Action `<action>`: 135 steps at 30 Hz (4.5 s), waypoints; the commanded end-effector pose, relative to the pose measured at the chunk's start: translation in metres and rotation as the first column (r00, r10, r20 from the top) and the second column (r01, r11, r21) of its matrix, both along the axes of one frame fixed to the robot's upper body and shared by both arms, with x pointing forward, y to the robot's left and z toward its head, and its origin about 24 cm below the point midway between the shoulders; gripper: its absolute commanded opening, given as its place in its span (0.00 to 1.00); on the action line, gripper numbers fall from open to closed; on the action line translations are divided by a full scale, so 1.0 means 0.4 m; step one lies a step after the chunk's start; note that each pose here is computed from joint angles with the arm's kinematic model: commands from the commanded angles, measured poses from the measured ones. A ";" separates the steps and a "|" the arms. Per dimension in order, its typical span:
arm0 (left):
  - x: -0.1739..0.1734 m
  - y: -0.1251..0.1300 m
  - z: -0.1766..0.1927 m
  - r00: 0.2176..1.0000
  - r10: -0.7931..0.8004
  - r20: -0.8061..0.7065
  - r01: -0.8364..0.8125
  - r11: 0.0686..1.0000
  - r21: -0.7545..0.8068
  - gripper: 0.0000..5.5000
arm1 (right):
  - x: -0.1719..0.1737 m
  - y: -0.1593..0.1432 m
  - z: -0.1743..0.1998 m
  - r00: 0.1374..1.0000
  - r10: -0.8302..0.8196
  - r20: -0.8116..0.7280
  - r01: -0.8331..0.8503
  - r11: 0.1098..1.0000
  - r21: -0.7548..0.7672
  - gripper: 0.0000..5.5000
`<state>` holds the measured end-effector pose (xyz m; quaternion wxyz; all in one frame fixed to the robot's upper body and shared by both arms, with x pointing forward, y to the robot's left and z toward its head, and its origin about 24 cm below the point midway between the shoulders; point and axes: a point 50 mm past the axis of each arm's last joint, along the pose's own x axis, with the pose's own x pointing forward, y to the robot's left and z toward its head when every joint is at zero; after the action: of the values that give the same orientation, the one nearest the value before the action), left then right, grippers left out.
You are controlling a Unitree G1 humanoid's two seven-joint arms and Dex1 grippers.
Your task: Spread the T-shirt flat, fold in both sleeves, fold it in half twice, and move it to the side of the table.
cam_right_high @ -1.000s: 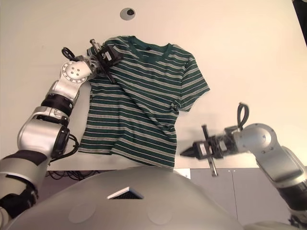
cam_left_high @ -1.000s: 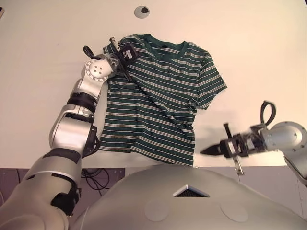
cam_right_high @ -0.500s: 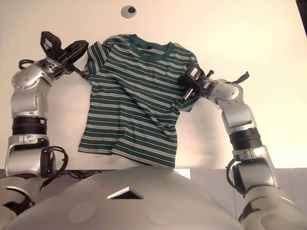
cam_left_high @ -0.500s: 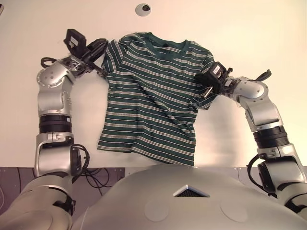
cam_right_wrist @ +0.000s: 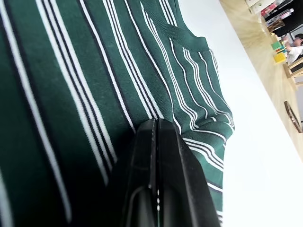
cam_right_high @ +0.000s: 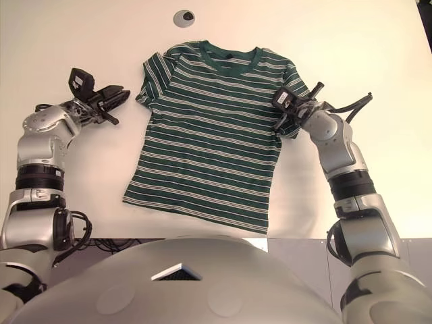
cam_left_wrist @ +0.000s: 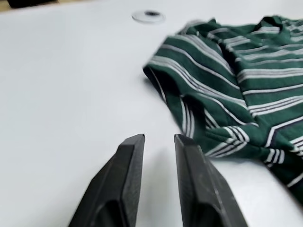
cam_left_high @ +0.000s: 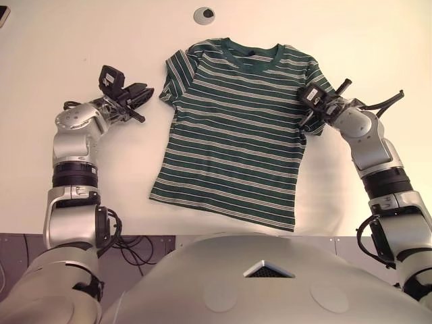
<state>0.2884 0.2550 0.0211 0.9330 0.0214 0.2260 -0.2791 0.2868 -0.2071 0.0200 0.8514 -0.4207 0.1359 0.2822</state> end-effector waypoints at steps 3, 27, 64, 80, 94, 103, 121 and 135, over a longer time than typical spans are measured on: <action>0.011 -0.034 0.004 0.998 -0.061 -0.019 0.060 0.997 -0.038 0.20 | -0.015 0.071 0.069 0.964 0.113 0.239 -0.136 0.988 0.080 0.00; 0.004 -0.041 0.019 0.993 -0.097 -0.064 0.089 0.990 -0.111 0.20 | -0.391 0.132 -0.036 0.481 0.658 -0.579 -0.682 0.696 0.225 0.00; -0.163 -0.026 0.066 0.902 -0.430 -0.026 0.431 0.900 0.058 0.20 | -0.365 0.105 -0.032 0.571 0.611 -0.549 -0.633 0.753 0.180 0.00; -0.158 -0.061 0.009 0.862 -0.499 -0.090 0.506 0.858 0.090 0.20 | -0.364 0.099 -0.028 0.568 0.609 -0.554 -0.641 0.749 0.167 0.00; -0.137 -0.046 0.017 0.906 -0.424 0.010 0.421 0.903 0.090 0.01 | -0.356 0.106 -0.038 0.557 0.615 -0.558 -0.650 0.741 0.167 0.00; -0.099 -0.117 0.092 0.784 -0.583 0.214 0.506 0.799 0.325 0.01 | -0.362 0.104 -0.041 0.549 0.617 -0.564 -0.651 0.739 0.175 0.00; -0.078 -0.348 0.009 0.444 -0.894 0.061 0.717 0.395 0.575 0.01 | -0.362 0.116 -0.066 0.509 0.632 -0.584 -0.672 0.716 0.189 0.00; -0.105 -0.286 -0.005 0.509 -0.859 0.058 0.714 0.458 0.530 0.24 | -0.260 0.149 0.047 0.769 0.586 -0.257 -0.435 0.773 0.461 0.00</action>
<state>0.2566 0.1253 0.0317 0.6849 0.3821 0.0511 -0.6183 0.1690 -0.1394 0.0272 0.7057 -0.2504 0.1300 0.6499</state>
